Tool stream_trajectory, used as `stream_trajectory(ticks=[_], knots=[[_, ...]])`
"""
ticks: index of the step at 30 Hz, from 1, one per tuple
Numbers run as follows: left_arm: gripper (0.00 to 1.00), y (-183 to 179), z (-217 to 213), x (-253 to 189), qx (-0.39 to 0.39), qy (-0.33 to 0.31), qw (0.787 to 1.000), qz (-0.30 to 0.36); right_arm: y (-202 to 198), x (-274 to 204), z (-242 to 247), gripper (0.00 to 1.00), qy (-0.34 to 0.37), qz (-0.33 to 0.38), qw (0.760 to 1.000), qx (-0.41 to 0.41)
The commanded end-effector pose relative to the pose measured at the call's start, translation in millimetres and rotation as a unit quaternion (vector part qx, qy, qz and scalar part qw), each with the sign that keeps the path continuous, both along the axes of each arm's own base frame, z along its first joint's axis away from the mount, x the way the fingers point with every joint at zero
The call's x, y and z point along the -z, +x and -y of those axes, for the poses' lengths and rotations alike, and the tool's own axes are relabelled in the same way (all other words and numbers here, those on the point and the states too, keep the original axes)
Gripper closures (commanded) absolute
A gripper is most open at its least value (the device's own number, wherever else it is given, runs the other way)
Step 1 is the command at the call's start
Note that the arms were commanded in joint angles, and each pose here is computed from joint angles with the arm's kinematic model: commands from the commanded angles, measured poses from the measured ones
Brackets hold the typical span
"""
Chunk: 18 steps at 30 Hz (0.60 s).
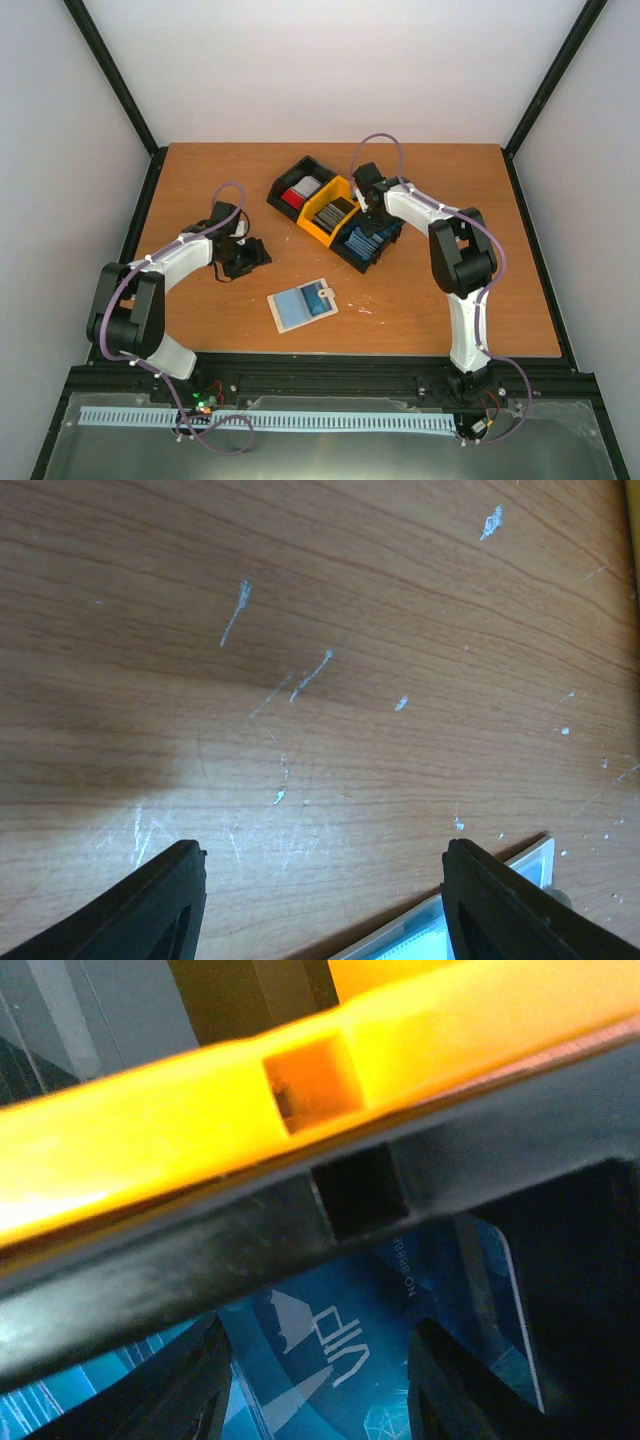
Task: Put the credit cards into the card holder
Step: Pick up the credit card from the storage box.
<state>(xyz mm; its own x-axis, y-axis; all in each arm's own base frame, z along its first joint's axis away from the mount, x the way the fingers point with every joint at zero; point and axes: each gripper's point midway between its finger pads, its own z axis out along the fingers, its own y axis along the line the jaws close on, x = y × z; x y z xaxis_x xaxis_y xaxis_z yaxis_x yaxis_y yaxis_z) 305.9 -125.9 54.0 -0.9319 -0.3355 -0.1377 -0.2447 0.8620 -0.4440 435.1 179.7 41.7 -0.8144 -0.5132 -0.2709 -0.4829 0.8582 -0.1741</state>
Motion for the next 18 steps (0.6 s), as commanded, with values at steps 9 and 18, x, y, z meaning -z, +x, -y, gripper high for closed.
stream_trajectory(ticks=[9,18], knots=[[0.34,11.5,-1.4,-3.6,0.001,0.002,1.000,0.015,-2.0,-7.7,8.0,0.52,0.062,-0.039,0.997,0.019],[0.34,12.9,-1.4,-4.0,0.002,0.002,1.000,0.015,1.9,-8.0,11.9,0.53,0.061,-0.040,0.997,0.027]])
